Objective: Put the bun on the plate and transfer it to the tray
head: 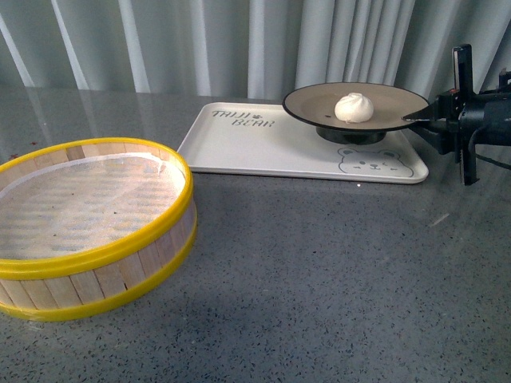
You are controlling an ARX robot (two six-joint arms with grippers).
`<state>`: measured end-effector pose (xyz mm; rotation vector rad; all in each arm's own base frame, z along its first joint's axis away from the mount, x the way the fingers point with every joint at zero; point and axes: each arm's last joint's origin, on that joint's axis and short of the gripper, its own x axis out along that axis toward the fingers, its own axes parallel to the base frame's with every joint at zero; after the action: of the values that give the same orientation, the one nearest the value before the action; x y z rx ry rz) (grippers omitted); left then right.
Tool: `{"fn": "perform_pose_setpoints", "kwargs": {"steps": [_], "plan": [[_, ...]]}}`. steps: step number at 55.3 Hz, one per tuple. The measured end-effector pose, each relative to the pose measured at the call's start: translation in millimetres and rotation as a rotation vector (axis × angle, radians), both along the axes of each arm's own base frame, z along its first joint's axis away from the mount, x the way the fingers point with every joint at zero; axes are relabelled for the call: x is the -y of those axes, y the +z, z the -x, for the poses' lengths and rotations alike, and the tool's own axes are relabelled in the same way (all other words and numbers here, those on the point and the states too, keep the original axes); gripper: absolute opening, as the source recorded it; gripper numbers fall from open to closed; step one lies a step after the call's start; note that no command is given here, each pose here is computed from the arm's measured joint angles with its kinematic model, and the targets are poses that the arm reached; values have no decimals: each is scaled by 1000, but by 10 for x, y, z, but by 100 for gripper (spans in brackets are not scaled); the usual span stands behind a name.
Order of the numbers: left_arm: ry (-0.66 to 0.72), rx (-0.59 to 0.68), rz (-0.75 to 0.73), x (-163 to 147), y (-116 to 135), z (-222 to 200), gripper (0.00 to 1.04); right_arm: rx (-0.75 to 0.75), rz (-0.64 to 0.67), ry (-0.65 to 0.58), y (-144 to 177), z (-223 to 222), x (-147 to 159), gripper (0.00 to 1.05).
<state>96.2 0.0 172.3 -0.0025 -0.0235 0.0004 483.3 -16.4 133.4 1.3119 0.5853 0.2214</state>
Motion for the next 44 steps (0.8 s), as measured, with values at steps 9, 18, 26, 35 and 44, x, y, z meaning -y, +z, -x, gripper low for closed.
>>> {"fn": "perform_pose_setpoints", "kwargs": {"steps": [9,18,26,35,44], "plan": [[0,0,0,0,0,0,98,-8,-5,2,-20,-30,-32,3],[0,0,0,0,0,0,98,-3,-2,-1,27,-91,-51,3],[0,0,0,0,0,0,98,-12,0,-4,30,-98,-59,3],[0,0,0,0,0,0,98,-26,1,-5,-27,-101,-64,3],[0,0,0,0,0,0,98,-49,1,-10,-115,-104,-66,3]]}}
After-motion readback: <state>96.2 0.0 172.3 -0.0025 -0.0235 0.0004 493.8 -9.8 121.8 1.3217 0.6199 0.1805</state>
